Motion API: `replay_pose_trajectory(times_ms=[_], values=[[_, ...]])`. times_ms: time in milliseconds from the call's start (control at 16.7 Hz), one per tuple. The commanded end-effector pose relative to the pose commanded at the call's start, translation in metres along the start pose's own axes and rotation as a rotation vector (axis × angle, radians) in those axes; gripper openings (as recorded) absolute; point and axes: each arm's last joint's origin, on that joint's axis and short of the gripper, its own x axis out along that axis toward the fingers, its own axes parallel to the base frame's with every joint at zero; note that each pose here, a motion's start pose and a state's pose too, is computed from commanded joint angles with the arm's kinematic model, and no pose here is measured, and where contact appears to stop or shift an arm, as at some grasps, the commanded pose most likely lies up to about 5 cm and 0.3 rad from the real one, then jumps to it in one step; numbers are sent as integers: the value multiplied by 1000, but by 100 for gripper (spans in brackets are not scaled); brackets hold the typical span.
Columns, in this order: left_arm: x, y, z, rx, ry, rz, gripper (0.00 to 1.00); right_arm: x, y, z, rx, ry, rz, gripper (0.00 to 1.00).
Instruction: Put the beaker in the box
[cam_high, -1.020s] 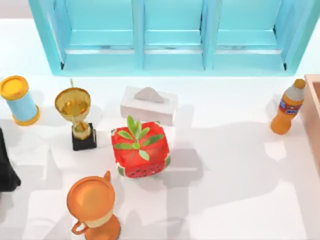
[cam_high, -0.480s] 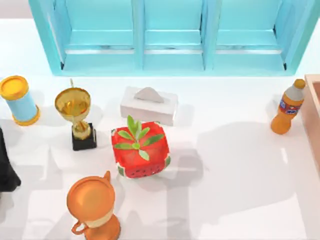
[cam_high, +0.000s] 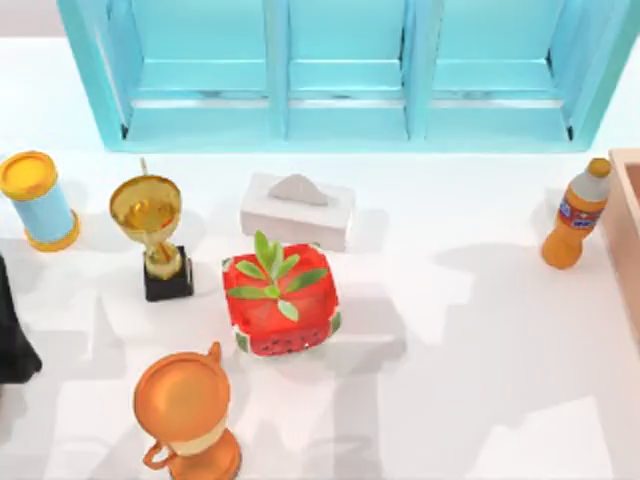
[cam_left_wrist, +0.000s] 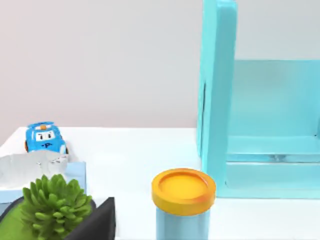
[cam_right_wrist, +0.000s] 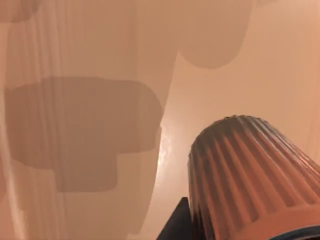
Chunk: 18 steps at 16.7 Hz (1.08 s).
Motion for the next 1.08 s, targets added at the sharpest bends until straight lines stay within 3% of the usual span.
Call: replay_pose_trajectory(times_ms=[240, 1020, 1080], values=[[0, 0, 0, 0, 0, 0, 100, 3, 0, 0, 0, 0, 0, 0], [0, 0, 0, 0, 0, 0, 100, 3, 0, 0, 0, 0, 0, 98], [0, 0, 0, 0, 0, 0, 100, 3, 0, 0, 0, 0, 0, 100]])
